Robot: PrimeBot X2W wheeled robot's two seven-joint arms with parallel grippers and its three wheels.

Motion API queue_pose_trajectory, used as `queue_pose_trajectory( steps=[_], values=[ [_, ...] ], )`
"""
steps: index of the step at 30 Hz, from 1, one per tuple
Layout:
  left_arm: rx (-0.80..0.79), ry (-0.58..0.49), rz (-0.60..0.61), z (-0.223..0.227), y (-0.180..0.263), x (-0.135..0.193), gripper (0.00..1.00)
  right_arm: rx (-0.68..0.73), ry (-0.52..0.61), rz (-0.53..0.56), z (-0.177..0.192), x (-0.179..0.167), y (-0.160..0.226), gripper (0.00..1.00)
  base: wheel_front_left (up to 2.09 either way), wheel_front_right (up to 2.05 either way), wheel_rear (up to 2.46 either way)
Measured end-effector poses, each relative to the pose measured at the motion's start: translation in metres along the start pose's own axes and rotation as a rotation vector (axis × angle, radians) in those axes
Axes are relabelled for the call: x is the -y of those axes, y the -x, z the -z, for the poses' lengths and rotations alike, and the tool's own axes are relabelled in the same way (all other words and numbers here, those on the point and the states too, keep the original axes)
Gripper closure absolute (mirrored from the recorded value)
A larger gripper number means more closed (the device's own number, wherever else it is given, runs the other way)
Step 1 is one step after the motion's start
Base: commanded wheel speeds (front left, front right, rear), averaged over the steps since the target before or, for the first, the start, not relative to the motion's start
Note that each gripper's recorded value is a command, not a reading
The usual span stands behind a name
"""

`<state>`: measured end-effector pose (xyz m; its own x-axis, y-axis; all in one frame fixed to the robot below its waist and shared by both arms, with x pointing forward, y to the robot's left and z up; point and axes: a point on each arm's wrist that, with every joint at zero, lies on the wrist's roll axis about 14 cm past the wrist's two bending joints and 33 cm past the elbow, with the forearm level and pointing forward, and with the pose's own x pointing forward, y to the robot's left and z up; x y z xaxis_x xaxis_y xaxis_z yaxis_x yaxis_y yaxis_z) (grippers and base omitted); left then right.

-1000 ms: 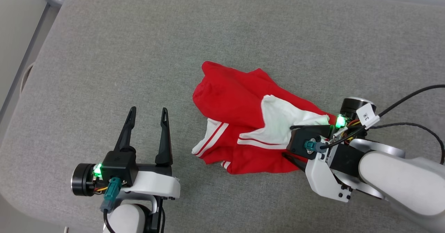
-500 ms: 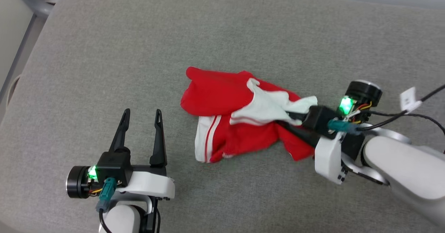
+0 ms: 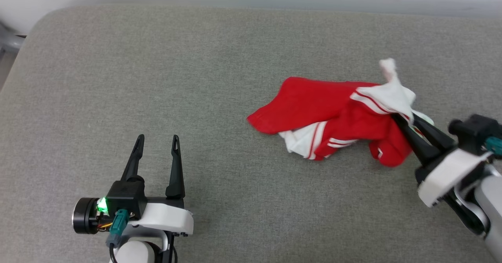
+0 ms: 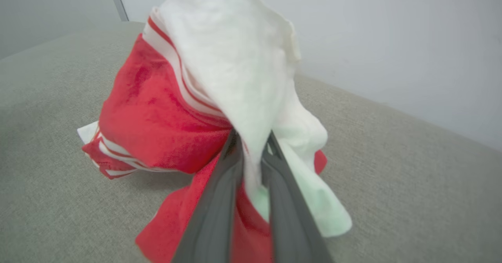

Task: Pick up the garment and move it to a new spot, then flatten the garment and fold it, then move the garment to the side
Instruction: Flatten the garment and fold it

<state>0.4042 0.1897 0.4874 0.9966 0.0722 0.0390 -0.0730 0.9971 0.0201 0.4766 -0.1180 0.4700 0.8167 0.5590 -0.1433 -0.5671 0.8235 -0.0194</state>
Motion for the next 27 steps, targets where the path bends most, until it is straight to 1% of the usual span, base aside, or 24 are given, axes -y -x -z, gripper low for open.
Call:
queue_pose_trajectory(
  steps=[5, 8, 11, 13, 16, 17, 18, 19, 22, 25, 27],
  values=[
    [-0.009, 0.005, 0.027, 0.003, 0.001, 0.008, 0.00, -0.068, -0.027, 0.176, 0.032, 0.040, 0.041, 1.00, 0.00, 0.00, 0.00],
    [-0.014, 0.006, 0.035, 0.004, 0.003, 0.010, 0.00, -0.110, -0.047, 0.256, 0.051, 0.053, 0.064, 1.00, 0.00, 0.00, 0.00],
    [-0.015, 0.008, 0.042, 0.004, 0.004, 0.012, 0.00, -0.172, -0.045, 0.330, 0.071, 0.068, 0.089, 1.00, 0.00, 0.00, 0.00],
    [-0.014, 0.009, 0.045, 0.004, 0.005, 0.013, 0.00, -0.188, -0.077, 0.388, 0.079, 0.076, 0.101, 1.00, 0.00, 0.00, 0.00],
    [-0.012, 0.008, 0.047, 0.003, 0.006, 0.013, 0.00, -0.225, -0.082, 0.434, 0.090, 0.083, 0.117, 1.00, 0.00, 0.00, 0.00],
    [-0.010, 0.009, 0.049, 0.002, 0.006, 0.013, 0.00, -0.224, -0.090, 0.441, 0.092, 0.082, 0.118, 0.87, 0.00, 0.00, 0.00],
    [-0.008, 0.010, 0.049, 0.001, 0.007, 0.013, 0.00, -0.212, -0.104, 0.449, 0.091, 0.081, 0.118, 0.51, 0.00, 0.00, 0.00],
    [-0.007, 0.009, 0.049, 0.001, 0.007, 0.013, 0.00, -0.197, -0.118, 0.454, 0.089, 0.079, 0.117, 0.00, 0.00, 0.00, 0.00],
    [-0.006, 0.004, 0.052, 0.000, 0.011, 0.014, 0.00, -0.118, -0.124, 0.483, 0.068, 0.085, 0.115, 0.00, 0.00, 0.00, 0.00],
    [0.002, -0.001, 0.056, -0.003, 0.014, 0.015, 0.00, -0.010, -0.081, 0.496, 0.033, 0.093, 0.114, 0.00, 0.00, 0.00, 0.00],
    [0.006, -0.001, 0.057, -0.005, 0.015, 0.015, 0.00, 0.066, -0.028, 0.490, 0.005, 0.095, 0.113, 0.00, 0.00, 0.00, 0.00]
  ],
)
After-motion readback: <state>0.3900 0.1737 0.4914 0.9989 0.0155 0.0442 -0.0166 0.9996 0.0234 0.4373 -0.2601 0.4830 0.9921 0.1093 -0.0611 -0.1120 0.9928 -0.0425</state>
